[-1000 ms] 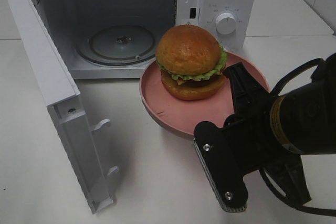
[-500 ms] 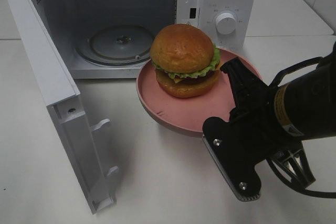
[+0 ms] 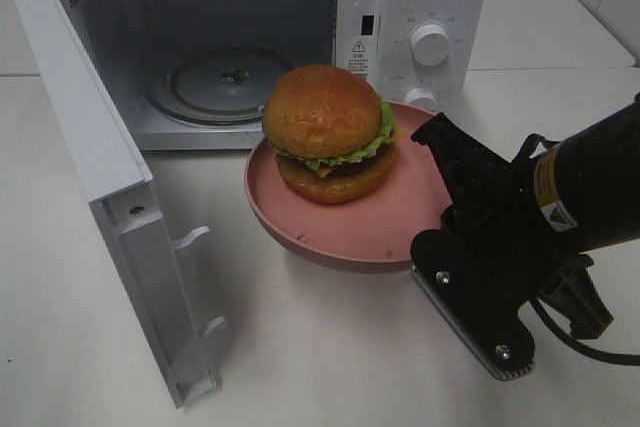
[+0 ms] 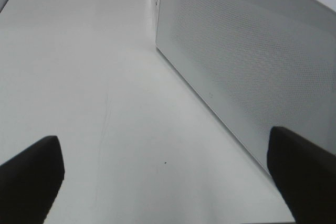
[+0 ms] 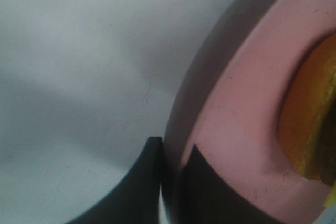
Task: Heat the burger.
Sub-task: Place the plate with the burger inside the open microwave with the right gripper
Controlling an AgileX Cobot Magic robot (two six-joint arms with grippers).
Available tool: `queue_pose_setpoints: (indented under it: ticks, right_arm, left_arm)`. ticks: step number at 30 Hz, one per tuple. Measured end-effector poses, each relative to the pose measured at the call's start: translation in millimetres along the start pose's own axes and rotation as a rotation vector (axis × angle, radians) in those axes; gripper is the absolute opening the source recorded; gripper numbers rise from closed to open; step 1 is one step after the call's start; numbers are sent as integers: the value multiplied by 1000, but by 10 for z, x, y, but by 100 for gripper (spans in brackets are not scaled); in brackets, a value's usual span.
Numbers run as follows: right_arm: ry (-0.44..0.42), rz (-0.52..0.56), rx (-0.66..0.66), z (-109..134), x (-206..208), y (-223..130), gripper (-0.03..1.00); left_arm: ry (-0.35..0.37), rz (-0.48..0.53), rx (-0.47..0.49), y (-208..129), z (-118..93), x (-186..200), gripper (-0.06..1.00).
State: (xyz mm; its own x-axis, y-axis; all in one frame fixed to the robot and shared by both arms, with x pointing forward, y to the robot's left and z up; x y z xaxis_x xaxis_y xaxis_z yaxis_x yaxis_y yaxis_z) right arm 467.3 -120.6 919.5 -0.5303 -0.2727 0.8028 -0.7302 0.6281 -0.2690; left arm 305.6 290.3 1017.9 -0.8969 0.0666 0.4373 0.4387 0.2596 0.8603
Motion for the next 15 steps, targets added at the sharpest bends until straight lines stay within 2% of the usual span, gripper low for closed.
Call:
queue_pose_setpoints:
  ticks: [10,15]
  right_arm:
    - [7,-84,-10,11,-127,9,7]
    - [-4,-92,-4,-121,-179,-11,7]
  left_arm:
    - [0,0,0,0,0,0,97]
    - [0,0,0,0,0,0,97]
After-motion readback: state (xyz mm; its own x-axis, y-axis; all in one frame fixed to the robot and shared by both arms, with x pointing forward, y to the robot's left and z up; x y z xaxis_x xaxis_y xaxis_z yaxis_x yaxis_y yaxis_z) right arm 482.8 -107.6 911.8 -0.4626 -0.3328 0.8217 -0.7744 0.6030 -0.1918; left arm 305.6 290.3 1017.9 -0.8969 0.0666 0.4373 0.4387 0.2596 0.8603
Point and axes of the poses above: a point on each arm's last joint axis where the gripper is mounted, x pointing back along that axis away from the gripper, z along the wrist's bending axis when the last joint is at zero, y = z × x, the point moved 8 cm from there along -x, pointing out along that axis toward the gripper, and after that the axes turned 14 degrees about x, right-handed, at the moved point
